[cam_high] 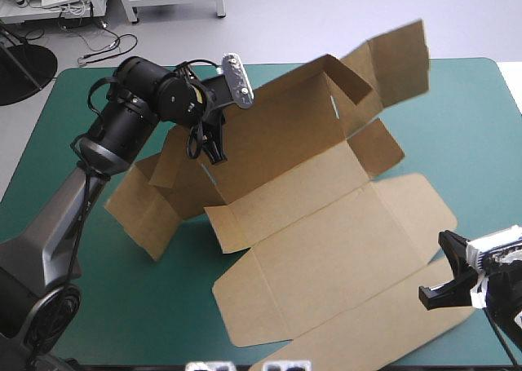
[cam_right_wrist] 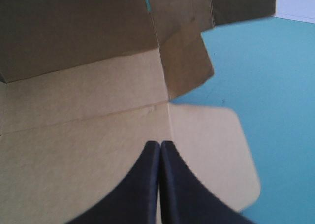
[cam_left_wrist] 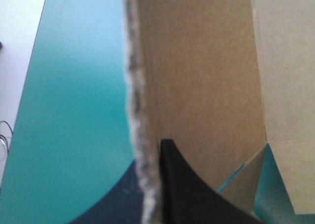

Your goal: Fold the box

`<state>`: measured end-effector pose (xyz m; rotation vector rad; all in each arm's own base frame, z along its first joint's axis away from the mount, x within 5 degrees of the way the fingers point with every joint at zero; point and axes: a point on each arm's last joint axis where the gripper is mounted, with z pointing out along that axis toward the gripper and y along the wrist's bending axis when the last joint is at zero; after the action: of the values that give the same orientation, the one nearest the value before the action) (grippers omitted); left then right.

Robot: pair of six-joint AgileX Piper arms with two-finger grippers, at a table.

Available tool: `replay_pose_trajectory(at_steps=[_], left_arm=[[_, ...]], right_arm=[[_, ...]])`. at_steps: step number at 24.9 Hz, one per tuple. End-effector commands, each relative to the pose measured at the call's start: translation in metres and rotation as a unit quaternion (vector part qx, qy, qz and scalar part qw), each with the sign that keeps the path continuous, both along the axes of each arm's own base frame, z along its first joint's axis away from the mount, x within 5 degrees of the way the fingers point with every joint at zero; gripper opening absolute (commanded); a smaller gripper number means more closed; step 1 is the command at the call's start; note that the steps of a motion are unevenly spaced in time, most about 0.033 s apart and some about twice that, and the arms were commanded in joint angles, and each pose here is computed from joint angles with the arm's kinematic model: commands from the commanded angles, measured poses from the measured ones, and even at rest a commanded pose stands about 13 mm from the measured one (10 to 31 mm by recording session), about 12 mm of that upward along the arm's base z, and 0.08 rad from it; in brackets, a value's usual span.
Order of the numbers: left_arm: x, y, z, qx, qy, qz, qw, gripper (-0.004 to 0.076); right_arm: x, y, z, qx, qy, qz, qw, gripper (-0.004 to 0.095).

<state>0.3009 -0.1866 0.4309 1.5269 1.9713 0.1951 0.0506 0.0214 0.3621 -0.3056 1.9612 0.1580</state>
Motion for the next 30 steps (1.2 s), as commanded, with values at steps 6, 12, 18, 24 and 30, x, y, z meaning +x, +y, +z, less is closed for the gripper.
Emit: replay_pose_trajectory(at_steps=[6,12,18,24,30], left_arm=[[-0.049,-0.012,0.016,0.033,-0.081,-0.061,0.994,-0.0010],[-0.074,-0.004,-0.016,0.052,-0.157,-0.095,0.982,-0.0010],[-0.095,0.009,-0.050,0.079,-0.263,-0.148,0.950,-0.0009],[-0.096,0.012,-0.069,0.084,-0.279,-0.146,0.946,-0.0010],[-0.101,0.001,-0.062,0.097,-0.336,-0.162,0.923,-0.0010]], right_arm=[[0.018,0.000,0.033,0.013,-0.037,-0.006,0.999,-0.0020],[0.029,0.001,0.056,0.024,-0.047,-0.011,0.999,-0.0020],[0.055,0.002,0.088,0.023,-0.051,-0.010,0.998,-0.0020],[0.110,0.008,0.106,0.029,-0.015,0.004,0.999,-0.0020],[0.211,0.022,0.108,0.028,0.105,0.058,0.992,-0.0020]])
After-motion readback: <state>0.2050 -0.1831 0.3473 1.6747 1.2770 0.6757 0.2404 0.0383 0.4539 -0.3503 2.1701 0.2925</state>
